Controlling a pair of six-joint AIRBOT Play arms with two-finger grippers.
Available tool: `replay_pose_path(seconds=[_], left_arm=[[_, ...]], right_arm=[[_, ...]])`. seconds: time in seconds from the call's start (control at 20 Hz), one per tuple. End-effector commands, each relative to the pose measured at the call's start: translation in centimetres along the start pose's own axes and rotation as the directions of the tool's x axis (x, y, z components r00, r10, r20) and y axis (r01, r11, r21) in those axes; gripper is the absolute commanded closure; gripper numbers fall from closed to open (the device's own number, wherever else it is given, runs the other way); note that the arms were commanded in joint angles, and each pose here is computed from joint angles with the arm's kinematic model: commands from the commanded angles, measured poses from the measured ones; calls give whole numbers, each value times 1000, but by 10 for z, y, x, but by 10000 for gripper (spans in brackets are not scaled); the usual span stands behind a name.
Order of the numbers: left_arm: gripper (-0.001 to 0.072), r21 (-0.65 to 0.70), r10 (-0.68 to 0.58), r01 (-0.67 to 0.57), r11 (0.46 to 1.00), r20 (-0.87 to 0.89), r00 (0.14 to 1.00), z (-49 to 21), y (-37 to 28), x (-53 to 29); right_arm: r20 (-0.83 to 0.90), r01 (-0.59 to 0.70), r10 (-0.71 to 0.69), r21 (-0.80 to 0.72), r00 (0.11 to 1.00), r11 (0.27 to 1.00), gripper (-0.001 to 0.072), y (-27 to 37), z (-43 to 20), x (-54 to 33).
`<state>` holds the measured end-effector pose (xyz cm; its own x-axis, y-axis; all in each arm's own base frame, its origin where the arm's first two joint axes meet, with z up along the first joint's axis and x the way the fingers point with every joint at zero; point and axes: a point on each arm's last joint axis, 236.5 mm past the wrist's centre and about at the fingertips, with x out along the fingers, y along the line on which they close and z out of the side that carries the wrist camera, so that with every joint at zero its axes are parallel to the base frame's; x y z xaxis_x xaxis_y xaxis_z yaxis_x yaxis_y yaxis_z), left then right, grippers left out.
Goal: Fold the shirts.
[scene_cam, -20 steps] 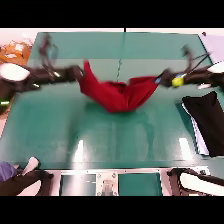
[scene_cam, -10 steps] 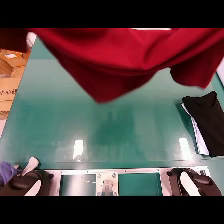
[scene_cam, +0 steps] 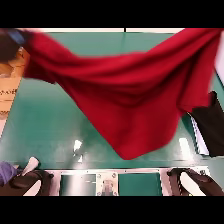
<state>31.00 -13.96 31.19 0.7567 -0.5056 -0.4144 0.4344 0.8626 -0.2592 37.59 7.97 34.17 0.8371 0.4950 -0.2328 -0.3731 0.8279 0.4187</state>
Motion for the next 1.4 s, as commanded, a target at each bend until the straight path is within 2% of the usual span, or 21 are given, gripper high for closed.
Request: replay_pose_path(seconds=[0.0, 0.2, 0.3, 0.4, 0.45, 0.5, 0.55, 0.6, 0.65, 0.7, 0.75, 0.8, 0.85, 0.95, 1.0, 1.1, 1.15, 1.2, 1.25, 1.3, 1.35], left_arm=[[685, -200, -1, -73, 977, -345, 938, -134, 41, 72], [684, -472, -119, -151, 868, -494, 861, -281, 50, 116], [684, -536, -108, -223, 814, -516, 850, -333, 61, 122], [684, -551, -82, -274, 788, -535, 841, -360, 70, 121], [684, -551, -75, -279, 786, -534, 842, -362, 72, 122], [682, -553, -74, -276, 786, -528, 846, -360, 72, 122], [463, -548, -85, -264, 793, -530, 844, -357, 69, 122], [76, -534, -106, -242, 810, -539, 836, -353, 64, 120], [-8, -518, -127, -219, 827, -551, 825, -346, 58, 118], [-8, -482, -142, -186, 856, -565, 813, -337, 53, 114], [-8, -421, -127, -166, 892, -585, 801, -323, 54, 110], [-8, -348, -90, -155, 925, -595, 799, -306, 60, 106], [-8, -261, -22, -166, 951, -590, 807, -284, 72, 104], [-7, -122, 141, -242, 963, -535, 833, -236, 103, 98], [-4, -106, 183, -269, 957, -495, 849, -213, 115, 95], [6, -173, 214, -319, 932, -446, 869, -183, 140, 82], [7, -211, 203, -322, 923, -444, 873, -177, 153, 77], [6, -259, 160, -301, 918, -451, 878, -176, 160, 73], [12, -310, 109, -277, 909, -463, 879, -181, 165, 71], [74, -362, 49, -250, 898, -482, 875, -190, 170, 71], [75, -403, -5, -230, 886, -503, 864, -200, 173, 73]], right_arm=[[-238, -13, 36, 96, 971, 995, 695, -50, -88, 99], [-515, 25, 95, 222, 852, 975, 696, -87, -229, 196], [-593, 87, 107, 290, 798, 953, 696, -103, -279, 215], [-618, 124, 107, 319, 779, 940, 695, -113, -297, 218], [-613, 127, 104, 321, 783, 938, 592, -117, -293, 217], [-609, 126, 109, 331, 785, 935, 347, -119, -284, 214], [-611, 137, 126, 366, 782, 920, 205, -122, -272, 206], [-617, 137, 152, 395, 772, 908, 206, -125, -258, 194], [-625, 129, 180, 416, 760, 900, 208, -129, -242, 177], [-628, 124, 194, 427, 754, 896, 287, -136, -227, 158], [-627, 133, 192, 433, 755, 892, 432, -144, -217, 139], [-625, 157, 171, 434, 761, 887, 459, -154, -210, 119], [-617, 185, 151, 445, 773, 876, 458, -161, -208, 101], [-621, 259, 111, 474, 776, 841, 456, -170, -226, 63], [-644, 308, 97, 486, 759, 818, 440, -170, -248, 42], [-701, 415, 80, 506, 709, 756, 439, -164, -308, 8], [-713, 445, 83, 519, 696, 729, 437, -157, -336, -2], [-725, 472, 100, 539, 681, 698, 383, -147, -366, -10], [-744, 496, 121, 548, 657, 673, 370, -138, -394, -17], [-769, 522, 148, 548, 622, 654, 370, -128, -422, -25], [-789, 538, 168, 541, 591, 646, 370, -118, -445, -30]])
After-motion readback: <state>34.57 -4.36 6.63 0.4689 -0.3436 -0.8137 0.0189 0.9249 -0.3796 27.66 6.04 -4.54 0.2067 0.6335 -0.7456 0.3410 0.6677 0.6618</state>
